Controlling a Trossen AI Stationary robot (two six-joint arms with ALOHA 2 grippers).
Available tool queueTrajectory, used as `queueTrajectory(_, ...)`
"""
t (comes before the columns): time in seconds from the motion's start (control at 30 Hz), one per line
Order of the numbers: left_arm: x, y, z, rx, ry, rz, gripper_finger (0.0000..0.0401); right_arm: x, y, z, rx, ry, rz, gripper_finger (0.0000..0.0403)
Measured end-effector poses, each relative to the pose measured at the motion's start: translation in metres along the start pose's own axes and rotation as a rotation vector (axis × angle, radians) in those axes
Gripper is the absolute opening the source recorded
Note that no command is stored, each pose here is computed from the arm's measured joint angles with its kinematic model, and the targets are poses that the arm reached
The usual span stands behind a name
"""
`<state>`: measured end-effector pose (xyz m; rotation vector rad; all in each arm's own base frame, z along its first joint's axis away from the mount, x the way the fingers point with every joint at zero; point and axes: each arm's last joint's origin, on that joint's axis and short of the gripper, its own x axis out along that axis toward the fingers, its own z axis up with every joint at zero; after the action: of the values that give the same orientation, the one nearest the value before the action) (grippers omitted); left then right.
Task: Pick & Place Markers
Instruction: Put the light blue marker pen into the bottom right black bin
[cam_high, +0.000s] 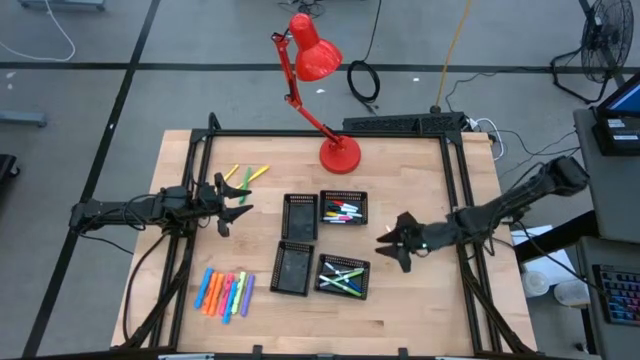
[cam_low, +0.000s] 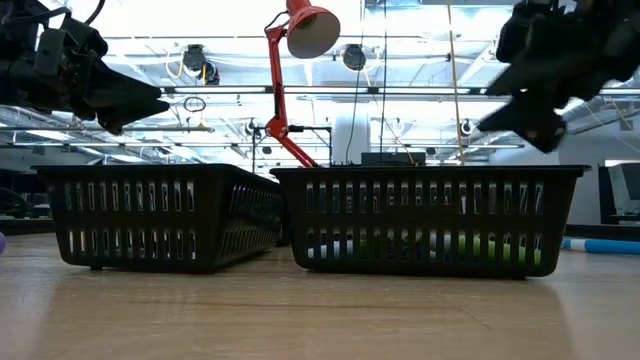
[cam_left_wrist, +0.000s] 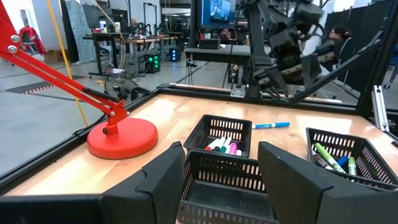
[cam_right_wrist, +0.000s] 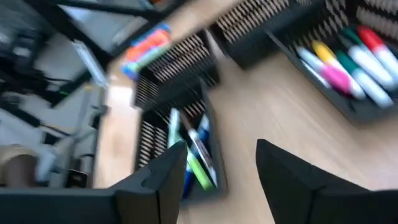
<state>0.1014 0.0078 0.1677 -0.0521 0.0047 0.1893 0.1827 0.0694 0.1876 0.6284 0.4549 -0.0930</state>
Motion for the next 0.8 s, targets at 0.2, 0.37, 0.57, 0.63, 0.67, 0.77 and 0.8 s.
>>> queueTrajectory(0.2, 0.0, 0.0, 0.0, 0.0, 0.0, 0.0, 0.0209, 0.002, -0.008, -0.021, 0.088, 0.228, -0.33, 0.0161)
queueTrajectory(0.37, 0.0, 0.0, 0.0, 0.0, 0.0, 0.0, 0.0209, 0.015, -0.017, -0.039, 0.132, 0.339, -0.448, 0.0158)
queueTrajectory(0.57, 0.0, 0.0, 0.0, 0.0, 0.0, 0.0, 0.0209, 0.038, -0.029, -0.062, 0.122, 0.422, -0.568, 0.0157)
queueTrajectory(0.63, 0.0, 0.0, 0.0, 0.0, 0.0, 0.0, 0.0209, 0.038, -0.04, -0.072, 0.144, 0.453, -0.694, 0.0157)
queueTrajectory(0.67, 0.0, 0.0, 0.0, 0.0, 0.0, 0.0, 0.0209, 0.038, -0.042, -0.074, 0.176, 0.451, -0.737, 0.0157)
queueTrajectory(0.77, 0.0, 0.0, 0.0, 0.0, 0.001, 0.0, 0.0209, 0.036, -0.047, -0.077, 0.248, 0.43, -0.833, 0.0157)
queueTrajectory(0.8, 0.0, 0.0, 0.0, 0.0, -0.001, 0.0, 0.0209, 0.035, -0.048, -0.077, 0.257, 0.429, -0.851, 0.0157)
